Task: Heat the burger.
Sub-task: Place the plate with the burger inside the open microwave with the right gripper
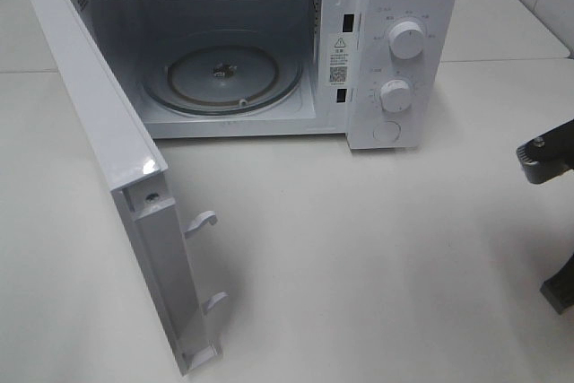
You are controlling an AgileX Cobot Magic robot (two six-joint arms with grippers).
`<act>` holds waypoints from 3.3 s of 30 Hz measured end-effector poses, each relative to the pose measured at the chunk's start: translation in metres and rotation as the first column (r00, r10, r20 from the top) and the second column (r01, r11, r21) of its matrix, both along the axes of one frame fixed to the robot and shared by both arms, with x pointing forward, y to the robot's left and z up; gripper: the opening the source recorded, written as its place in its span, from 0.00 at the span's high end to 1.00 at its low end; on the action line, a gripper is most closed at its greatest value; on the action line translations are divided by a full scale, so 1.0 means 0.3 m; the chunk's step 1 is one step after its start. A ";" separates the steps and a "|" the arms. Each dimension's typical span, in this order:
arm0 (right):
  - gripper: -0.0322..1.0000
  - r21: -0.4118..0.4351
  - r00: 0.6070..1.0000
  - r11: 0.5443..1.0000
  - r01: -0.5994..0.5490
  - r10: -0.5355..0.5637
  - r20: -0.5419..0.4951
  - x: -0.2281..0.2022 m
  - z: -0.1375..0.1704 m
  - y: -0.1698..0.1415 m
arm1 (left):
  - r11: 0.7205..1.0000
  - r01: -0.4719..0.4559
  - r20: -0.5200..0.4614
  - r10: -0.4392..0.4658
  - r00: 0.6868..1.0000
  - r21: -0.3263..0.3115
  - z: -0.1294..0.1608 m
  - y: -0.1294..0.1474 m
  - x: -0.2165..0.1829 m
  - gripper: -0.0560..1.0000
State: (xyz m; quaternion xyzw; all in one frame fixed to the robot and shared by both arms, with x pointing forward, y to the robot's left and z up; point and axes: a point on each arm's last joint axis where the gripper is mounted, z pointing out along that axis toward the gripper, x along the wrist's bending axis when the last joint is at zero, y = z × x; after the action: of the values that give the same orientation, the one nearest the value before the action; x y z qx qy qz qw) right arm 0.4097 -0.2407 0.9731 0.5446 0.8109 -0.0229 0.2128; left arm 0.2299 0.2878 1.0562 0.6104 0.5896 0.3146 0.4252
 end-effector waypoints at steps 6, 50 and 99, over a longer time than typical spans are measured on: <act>0.95 0.001 0.997 0.997 -0.080 0.080 0.005 -0.021 0.006 0.043 | 1.000 0.000 0.000 0.000 1.000 0.000 0.000 0.000 0.000 0.01; 0.93 -0.162 0.610 0.602 -0.782 0.793 0.001 -0.106 0.022 0.253 | 1.000 0.000 0.000 0.000 1.000 0.000 0.000 0.000 0.000 0.01; 0.92 -0.305 -0.101 -0.102 -0.947 0.995 -0.019 0.045 -0.021 0.335 | 1.000 0.000 0.000 0.000 1.000 0.000 0.000 0.000 0.000 0.01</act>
State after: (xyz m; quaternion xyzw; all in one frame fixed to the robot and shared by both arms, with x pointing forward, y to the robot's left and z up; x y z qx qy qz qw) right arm 0.4234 -0.1401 0.9669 -0.2564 0.9104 0.1104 0.3055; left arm 0.2299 0.2878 1.0562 0.6104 0.5896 0.3146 0.4252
